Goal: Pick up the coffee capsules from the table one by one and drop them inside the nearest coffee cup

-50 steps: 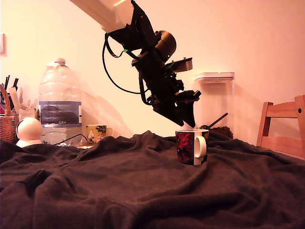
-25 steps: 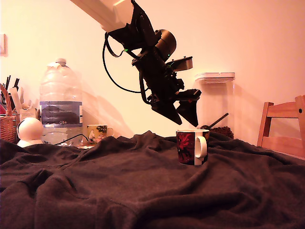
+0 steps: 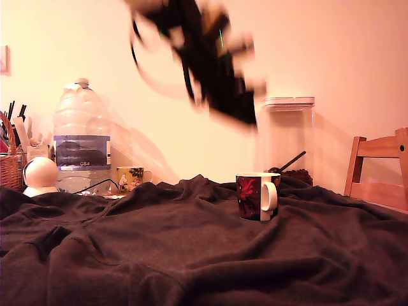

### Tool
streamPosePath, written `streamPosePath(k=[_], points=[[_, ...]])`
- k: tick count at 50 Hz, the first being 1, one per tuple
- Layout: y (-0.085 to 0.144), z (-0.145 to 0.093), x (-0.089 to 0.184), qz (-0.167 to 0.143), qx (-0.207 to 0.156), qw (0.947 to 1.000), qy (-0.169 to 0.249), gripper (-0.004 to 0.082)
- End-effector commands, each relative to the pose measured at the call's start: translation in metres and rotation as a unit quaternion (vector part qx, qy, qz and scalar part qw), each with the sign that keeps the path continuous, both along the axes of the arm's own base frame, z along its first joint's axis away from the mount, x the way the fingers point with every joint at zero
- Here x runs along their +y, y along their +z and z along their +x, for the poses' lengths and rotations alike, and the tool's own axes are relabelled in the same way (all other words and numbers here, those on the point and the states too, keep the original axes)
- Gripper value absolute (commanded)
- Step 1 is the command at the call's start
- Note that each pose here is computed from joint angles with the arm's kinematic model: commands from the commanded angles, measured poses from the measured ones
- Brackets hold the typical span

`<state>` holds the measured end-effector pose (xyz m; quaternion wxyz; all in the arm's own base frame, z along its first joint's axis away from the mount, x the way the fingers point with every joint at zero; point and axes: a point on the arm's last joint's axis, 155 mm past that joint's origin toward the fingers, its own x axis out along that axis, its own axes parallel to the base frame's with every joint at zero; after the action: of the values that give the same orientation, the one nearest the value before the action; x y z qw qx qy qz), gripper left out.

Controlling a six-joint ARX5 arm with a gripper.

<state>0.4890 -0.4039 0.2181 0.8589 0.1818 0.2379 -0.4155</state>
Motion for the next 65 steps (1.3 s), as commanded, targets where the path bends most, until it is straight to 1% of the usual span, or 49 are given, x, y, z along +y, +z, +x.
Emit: streamPosePath(k=[1,7,12,15,20,22,26,31,33,34,36,38,42,46,50,53,55,65], points=[[0.044,-0.003,0.007,-0.028,-0.029,0.9992,0.001,-0.0024],[0.072,-0.006,0.015,-0.044,-0.046,0.9980,0.002,-0.0024],[0.093,-0.013,0.021,-0.059,-0.056,0.9967,-0.006,-0.0024],[0.103,-0.016,0.025,-0.065,-0.061,0.9960,-0.007,-0.0024],[0.121,-0.021,0.033,-0.079,-0.081,0.9935,-0.005,-0.0024],[0.124,-0.025,0.036,-0.083,-0.088,0.9927,-0.005,-0.0024],[0.133,-0.033,0.045,-0.101,-0.100,0.9899,0.001,-0.0024],[0.137,-0.043,0.059,-0.120,-0.115,0.9861,0.010,-0.0024],[0.137,-0.047,0.065,-0.124,-0.122,0.9846,0.013,-0.0024],[0.137,-0.050,0.069,-0.133,-0.119,0.9837,0.019,-0.0024],[0.135,-0.054,0.076,-0.136,-0.123,0.9828,0.022,-0.0024],[0.133,-0.058,0.085,-0.142,-0.120,0.9819,0.033,-0.0024],[0.123,-0.065,0.100,-0.143,-0.120,0.9812,0.049,-0.0024],[0.114,-0.071,0.116,-0.145,-0.124,0.9794,0.066,-0.0024],[0.102,-0.074,0.131,-0.148,-0.121,0.9775,0.089,-0.0024],[0.093,-0.079,0.143,-0.147,-0.118,0.9770,0.099,-0.0024],[0.087,-0.080,0.151,-0.152,-0.112,0.9757,0.110,-0.0024],[0.061,-0.089,0.188,-0.154,-0.105,0.9706,0.152,-0.0024]])
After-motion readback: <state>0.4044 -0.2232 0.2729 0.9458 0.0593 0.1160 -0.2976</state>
